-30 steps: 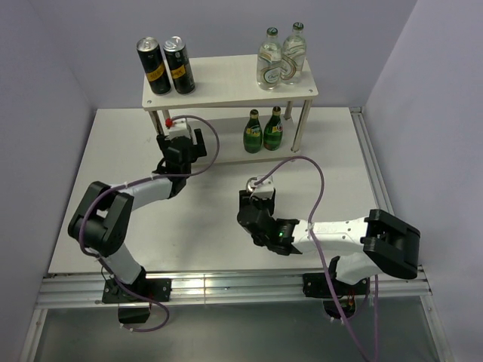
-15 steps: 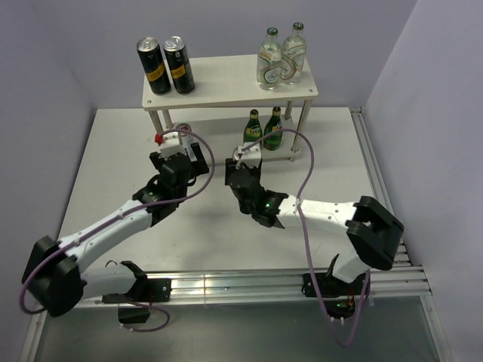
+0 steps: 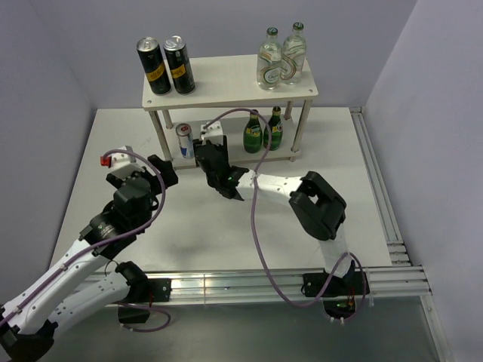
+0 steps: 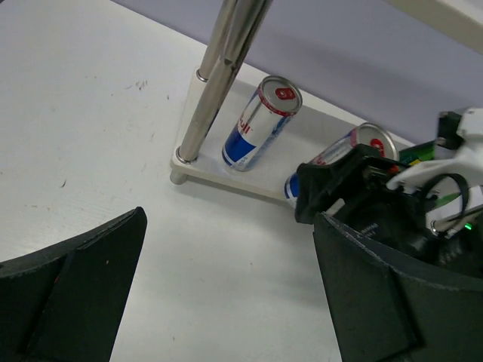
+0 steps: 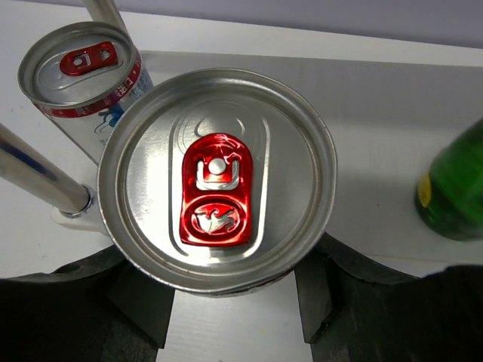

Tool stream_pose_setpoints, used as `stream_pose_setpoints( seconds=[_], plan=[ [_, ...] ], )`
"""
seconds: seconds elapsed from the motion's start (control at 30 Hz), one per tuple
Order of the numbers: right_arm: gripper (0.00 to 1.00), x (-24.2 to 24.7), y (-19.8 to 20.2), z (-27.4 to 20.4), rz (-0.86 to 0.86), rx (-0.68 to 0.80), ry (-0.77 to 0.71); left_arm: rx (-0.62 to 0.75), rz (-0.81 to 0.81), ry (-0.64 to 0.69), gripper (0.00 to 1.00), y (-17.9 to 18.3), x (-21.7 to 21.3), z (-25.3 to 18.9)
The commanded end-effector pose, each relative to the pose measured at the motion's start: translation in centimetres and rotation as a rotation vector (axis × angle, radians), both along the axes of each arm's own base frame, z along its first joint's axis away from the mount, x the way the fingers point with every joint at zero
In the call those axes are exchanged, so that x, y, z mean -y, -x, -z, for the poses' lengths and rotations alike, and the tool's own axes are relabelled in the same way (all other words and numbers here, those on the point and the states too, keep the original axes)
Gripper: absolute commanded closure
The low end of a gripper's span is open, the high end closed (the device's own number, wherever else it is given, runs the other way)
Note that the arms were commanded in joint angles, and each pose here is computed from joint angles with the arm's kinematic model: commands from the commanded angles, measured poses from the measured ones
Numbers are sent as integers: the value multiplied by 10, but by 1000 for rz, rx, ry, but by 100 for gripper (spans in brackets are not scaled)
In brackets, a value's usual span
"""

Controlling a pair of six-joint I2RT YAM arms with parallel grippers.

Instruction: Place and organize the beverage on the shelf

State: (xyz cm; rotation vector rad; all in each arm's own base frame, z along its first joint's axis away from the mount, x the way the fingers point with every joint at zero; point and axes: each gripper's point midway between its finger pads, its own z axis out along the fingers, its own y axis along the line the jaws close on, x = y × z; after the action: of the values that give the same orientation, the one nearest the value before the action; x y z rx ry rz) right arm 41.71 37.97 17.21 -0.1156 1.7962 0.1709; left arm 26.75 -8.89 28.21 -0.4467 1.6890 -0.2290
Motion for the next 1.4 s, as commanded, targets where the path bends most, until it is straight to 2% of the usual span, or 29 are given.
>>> stream_pose_setpoints(
  seconds=[0.0, 0.2, 0.47, 0.83, 0.87, 0.93, 0.97, 1.0, 1.07, 1.23, 1.37],
  plan=[
    [100, -14, -21, -41, 15, 87, -69, 1, -24, 15, 1, 4, -6, 5],
    [100, -20, -43, -32, 41, 86, -64, -23, -36, 2, 1, 3, -6, 12],
    [100, -26, -62, -20, 68, 101, -46, 12, -5, 30, 1, 6, -4, 6],
    [100, -23, -70, -8, 103, 108, -45, 10, -6, 19, 1, 5, -3, 6],
    [98, -22, -70, -10, 103, 111, -49, 12, -6, 21, 1, 6, -3, 6],
    [83, -22, -68, -9, 107, 109, -54, 15, -4, 21, 1, 6, -3, 6],
    [61, -21, -68, -6, 111, 100, -45, 12, -5, 19, 1, 6, -3, 7],
    [51, -20, -69, -7, 116, 100, -52, 12, -5, 19, 1, 7, -3, 6],
    [38, -20, -67, -6, 114, 95, -49, 14, -7, 19, 1, 7, -3, 5],
    [27, -17, -65, -6, 117, 91, -54, 11, -11, 17, 1, 7, -4, 6],
    [23, -15, -63, -6, 117, 88, -52, 8, -11, 14, 1, 7, -3, 7]
  ],
)
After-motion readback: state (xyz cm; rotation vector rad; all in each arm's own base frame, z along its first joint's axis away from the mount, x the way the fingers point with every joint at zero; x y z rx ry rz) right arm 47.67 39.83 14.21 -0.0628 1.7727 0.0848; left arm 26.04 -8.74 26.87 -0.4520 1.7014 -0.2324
